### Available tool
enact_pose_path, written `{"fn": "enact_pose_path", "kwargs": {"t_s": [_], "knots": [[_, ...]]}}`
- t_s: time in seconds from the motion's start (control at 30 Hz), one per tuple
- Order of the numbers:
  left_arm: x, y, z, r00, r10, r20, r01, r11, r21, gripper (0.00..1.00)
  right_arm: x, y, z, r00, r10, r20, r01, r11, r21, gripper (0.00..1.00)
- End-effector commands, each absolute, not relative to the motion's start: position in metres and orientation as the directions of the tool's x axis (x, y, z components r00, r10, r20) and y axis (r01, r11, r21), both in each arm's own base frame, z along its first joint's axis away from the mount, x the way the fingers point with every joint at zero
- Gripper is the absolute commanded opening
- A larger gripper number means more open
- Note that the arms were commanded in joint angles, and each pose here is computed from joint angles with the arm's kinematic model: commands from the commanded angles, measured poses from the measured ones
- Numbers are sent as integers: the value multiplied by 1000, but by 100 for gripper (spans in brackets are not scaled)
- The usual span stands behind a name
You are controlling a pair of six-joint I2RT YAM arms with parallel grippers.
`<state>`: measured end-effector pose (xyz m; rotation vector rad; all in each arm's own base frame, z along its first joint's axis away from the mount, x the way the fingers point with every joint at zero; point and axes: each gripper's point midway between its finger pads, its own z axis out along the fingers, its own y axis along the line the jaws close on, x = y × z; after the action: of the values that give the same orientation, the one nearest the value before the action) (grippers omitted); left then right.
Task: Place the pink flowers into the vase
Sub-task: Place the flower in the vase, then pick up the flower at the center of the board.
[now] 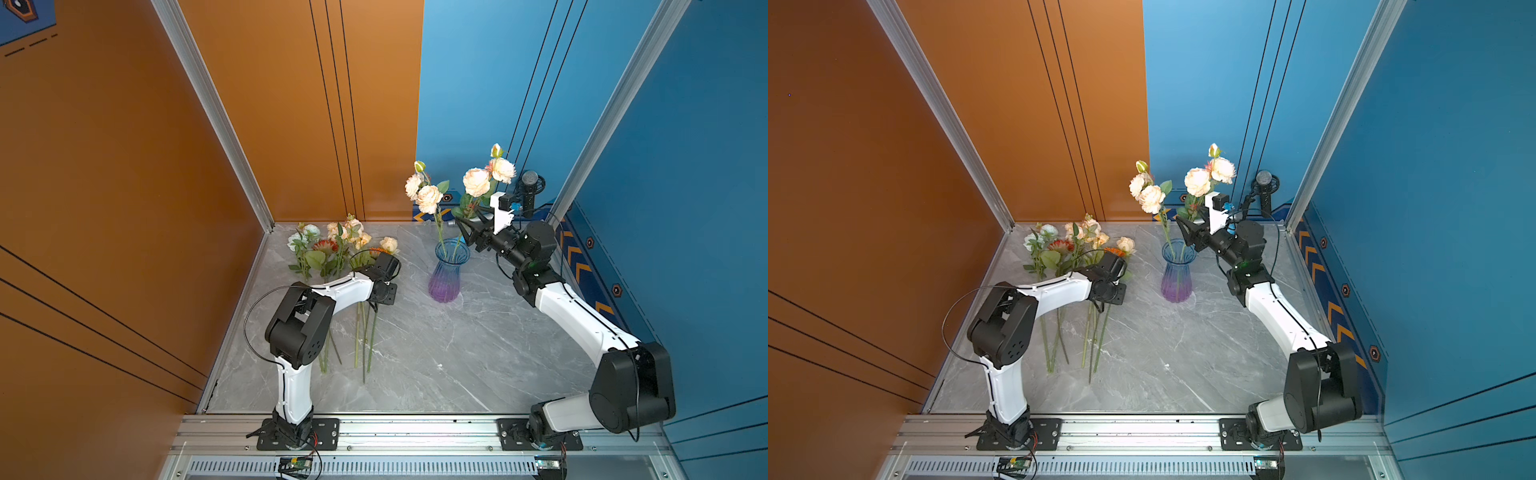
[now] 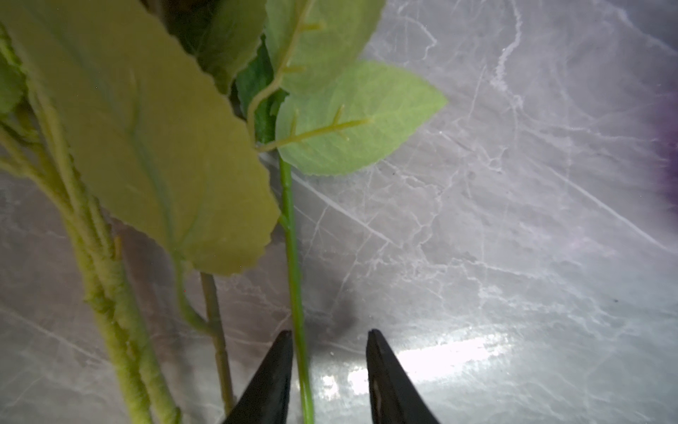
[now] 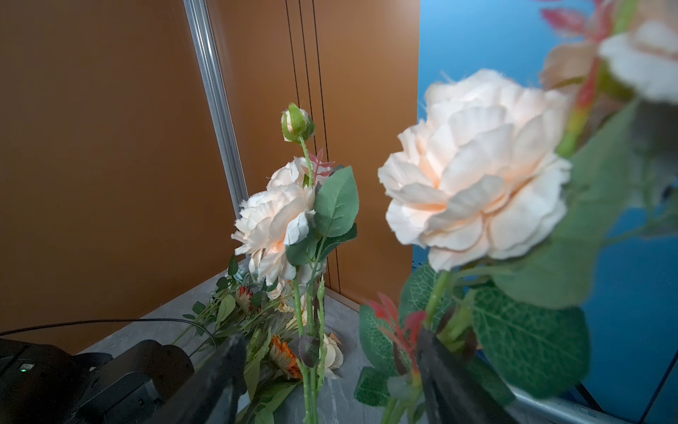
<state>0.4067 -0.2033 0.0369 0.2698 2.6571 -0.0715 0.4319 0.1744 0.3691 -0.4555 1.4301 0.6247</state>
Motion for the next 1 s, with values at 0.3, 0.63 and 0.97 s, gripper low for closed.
{"fn": "enact_pose_path", "kwargs": {"t_s": [0.3,0.63,0.97], "knots": [[415,-197,30,-885,167,-434,159,986,55,30,399,152,381,78,95,-992,-582,813,32,75],[417,-194,25,-888,176,-426,153,984,89,28,371,141,391,102,67,-992,-555,832,-1,76],[428,-198,22,-886,172,-431,150,985,86,20,359,139,396,110,57,-992,-553,833,-13,77]]}}
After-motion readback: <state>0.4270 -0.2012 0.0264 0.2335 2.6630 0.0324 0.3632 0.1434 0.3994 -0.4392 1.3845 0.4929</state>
